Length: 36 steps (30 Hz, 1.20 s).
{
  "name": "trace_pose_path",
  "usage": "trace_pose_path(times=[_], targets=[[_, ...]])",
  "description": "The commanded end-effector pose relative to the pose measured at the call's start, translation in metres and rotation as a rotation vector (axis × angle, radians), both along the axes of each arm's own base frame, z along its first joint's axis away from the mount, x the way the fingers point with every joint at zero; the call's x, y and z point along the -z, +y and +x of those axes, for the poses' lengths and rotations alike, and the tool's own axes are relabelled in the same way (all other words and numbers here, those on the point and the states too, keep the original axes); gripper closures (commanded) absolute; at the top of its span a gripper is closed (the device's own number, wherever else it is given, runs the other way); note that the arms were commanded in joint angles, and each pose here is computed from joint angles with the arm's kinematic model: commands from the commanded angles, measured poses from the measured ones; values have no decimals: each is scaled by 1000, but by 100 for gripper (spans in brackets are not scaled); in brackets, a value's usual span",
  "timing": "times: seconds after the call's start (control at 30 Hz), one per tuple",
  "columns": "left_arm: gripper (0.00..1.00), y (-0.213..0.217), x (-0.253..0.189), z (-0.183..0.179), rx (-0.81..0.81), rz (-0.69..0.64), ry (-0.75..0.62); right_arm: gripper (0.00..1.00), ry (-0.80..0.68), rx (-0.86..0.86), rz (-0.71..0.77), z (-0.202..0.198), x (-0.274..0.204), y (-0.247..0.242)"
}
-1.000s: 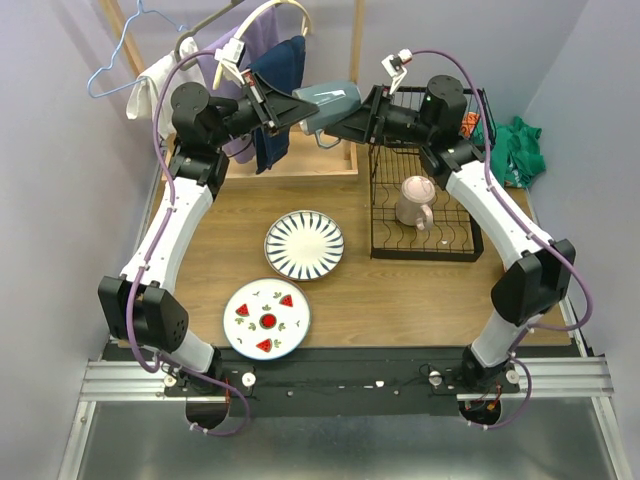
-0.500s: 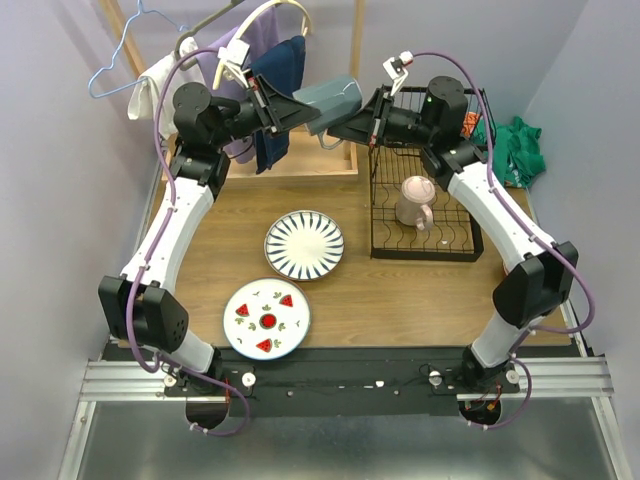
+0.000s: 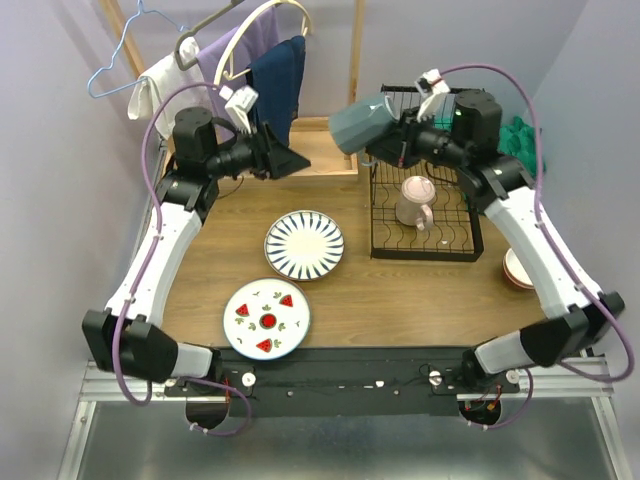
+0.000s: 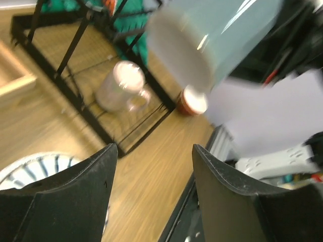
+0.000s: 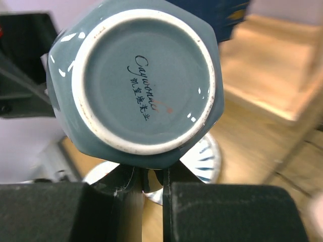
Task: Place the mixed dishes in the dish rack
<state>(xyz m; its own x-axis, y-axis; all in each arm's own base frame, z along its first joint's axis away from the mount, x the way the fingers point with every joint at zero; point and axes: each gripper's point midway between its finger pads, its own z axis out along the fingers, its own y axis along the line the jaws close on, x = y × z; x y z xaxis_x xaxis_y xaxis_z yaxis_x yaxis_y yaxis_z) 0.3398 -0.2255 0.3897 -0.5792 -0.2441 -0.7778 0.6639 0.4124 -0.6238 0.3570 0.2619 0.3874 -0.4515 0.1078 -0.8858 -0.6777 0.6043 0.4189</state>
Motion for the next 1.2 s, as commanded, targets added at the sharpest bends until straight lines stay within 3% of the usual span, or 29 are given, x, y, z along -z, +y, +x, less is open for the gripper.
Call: trace_pose_path(times=[0.0,0.2,0.47,0.67,1.0,1.17], targets=[[30,20,46,-35,16,201,-81,100,-256,157,-190,-10,-30,-59],[29,34,85,-36,41,425,-332,99,-236,327,-458,-24,8,-139],[31,23,105,-21,85,483,-543,99,-105,408,-722,-62,91,-210],[33,-7,111,-11,138,460,-515,99,-70,534,-769,-64,121,-234],[34,-26,107,8,173,500,-507,100,-5,937,-835,-37,166,-290],[35,-29,108,12,166,509,-484,100,53,962,-794,-26,191,-287]])
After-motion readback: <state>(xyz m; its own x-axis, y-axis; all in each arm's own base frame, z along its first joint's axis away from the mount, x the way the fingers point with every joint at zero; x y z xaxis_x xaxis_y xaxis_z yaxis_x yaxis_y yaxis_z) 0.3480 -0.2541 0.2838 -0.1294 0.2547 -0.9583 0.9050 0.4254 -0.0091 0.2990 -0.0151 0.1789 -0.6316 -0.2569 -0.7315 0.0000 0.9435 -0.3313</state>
